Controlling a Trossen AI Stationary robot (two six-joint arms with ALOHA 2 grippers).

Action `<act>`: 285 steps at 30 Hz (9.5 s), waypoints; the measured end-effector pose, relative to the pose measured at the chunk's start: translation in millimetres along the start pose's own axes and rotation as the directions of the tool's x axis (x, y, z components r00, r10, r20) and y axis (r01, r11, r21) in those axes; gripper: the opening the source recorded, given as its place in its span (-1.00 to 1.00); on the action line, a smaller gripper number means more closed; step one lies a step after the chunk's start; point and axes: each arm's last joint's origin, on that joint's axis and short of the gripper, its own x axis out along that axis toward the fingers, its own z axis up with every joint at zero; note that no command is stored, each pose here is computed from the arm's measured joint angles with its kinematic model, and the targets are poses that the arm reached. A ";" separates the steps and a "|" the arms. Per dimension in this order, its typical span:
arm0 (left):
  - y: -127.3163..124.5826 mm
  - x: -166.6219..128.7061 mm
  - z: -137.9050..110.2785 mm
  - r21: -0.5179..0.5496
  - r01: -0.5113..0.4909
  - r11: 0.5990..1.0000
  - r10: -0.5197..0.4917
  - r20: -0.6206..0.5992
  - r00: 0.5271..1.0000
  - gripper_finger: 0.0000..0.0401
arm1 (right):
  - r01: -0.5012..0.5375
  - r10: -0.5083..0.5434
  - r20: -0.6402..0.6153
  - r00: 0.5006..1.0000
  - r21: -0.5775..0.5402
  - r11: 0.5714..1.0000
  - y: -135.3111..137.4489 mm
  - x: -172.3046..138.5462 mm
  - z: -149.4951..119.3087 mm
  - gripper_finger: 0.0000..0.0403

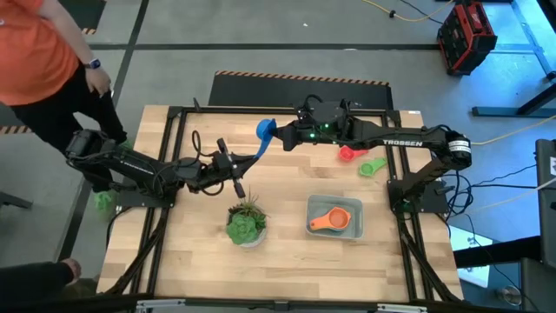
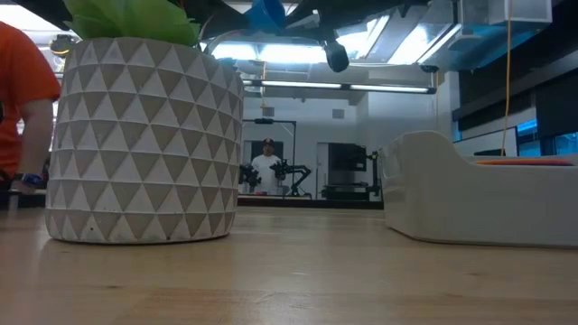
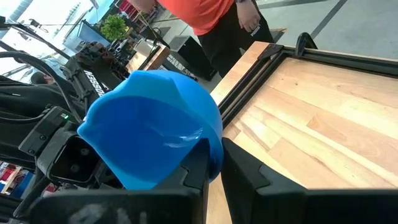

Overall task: Nest measuring cups in basket
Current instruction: Stack the blue measuring cup on top of the orange measuring cup in the grey bin

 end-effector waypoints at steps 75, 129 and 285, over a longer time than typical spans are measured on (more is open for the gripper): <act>-0.4 -3.3 -16.4 0.046 -0.090 0.995 0.096 -0.148 0.984 -0.99 | 0.115 -0.181 -0.209 0.961 -0.292 0.949 -19.1 -26.1 -2.4 -0.80; 53.5 6.0 -84.1 0.036 -0.161 0.986 0.143 -0.673 0.726 -1.00 | 0.060 -0.139 -0.193 0.971 -0.366 0.929 -15.4 -24.6 -0.7 -0.80; 55.9 16.1 -121.1 0.076 -0.146 0.986 0.151 -0.768 0.622 -0.85 | -0.159 -0.160 -0.394 0.905 -0.663 0.731 -50.3 5.6 -18.2 0.46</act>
